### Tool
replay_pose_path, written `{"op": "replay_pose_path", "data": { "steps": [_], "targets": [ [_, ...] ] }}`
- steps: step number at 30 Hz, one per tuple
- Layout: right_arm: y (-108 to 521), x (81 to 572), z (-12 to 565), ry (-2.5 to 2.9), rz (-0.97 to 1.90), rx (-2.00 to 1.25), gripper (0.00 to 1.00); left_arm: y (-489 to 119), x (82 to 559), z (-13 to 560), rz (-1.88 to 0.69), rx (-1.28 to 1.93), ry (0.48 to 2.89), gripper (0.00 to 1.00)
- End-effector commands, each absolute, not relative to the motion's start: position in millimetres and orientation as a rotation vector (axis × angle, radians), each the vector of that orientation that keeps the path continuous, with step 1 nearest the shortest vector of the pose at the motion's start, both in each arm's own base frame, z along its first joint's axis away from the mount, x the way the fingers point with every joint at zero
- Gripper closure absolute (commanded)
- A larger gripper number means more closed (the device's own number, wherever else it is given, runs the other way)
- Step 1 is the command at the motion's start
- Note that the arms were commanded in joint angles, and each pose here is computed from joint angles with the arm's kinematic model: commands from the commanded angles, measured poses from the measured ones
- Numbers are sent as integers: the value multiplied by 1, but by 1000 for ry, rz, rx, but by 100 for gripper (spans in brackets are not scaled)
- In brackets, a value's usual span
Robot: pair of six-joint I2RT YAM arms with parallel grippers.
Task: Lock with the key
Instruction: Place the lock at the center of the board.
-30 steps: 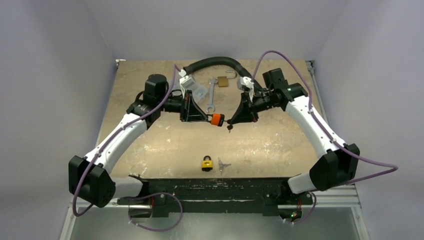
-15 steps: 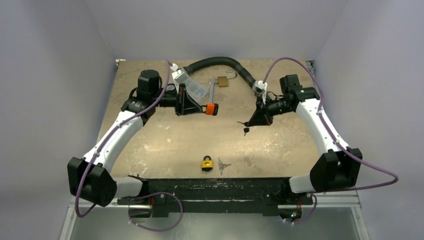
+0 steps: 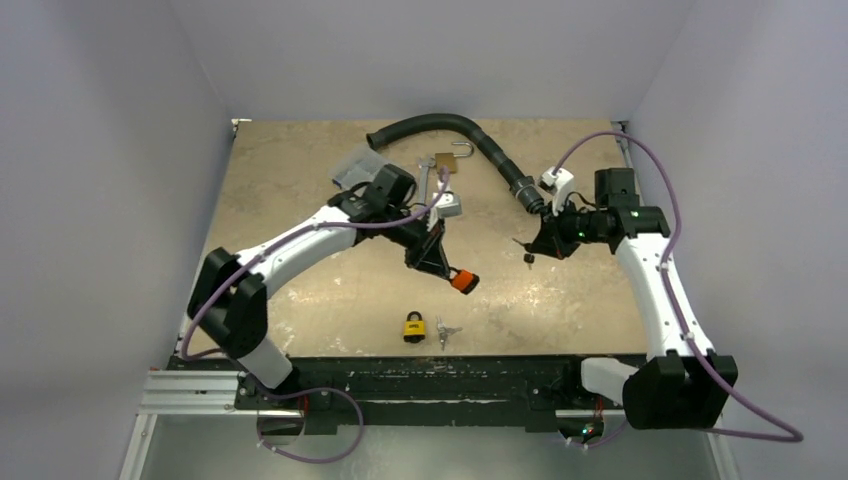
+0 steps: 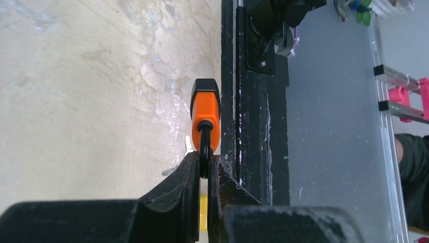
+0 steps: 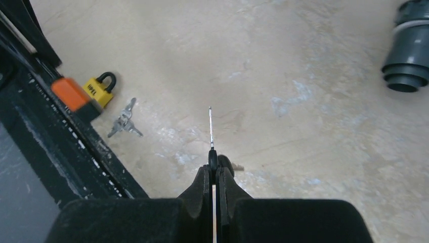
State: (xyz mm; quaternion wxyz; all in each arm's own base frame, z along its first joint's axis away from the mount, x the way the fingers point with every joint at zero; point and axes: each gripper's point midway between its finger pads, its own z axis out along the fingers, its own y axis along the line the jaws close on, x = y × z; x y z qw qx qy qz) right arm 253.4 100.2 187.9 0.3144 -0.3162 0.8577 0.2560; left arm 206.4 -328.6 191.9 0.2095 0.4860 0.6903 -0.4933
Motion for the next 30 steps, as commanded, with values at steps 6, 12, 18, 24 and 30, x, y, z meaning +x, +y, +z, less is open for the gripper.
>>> {"op": "replay_pose_path", "data": {
  "steps": [6, 12, 18, 24, 30],
  "targets": [
    [61, 254, 201, 2238, 477, -730, 100, -388, 161, 158, -1447, 1694, 1860, 100],
    [47, 250, 199, 2264, 455, -721, 100, -402, 133, 121, -1521, 1843, 1926, 100],
    [44, 247, 200, 2261, 458, -734, 100, -405, 130, 88, -1537, 1943, 1998, 100],
    [43, 246, 198, 2268, 463, -743, 100, -413, 144, 74, -1466, 1993, 2026, 100],
    [42, 244, 197, 2271, 466, -761, 100, -418, 165, 59, -1354, 1992, 2044, 100]
  ]
}}
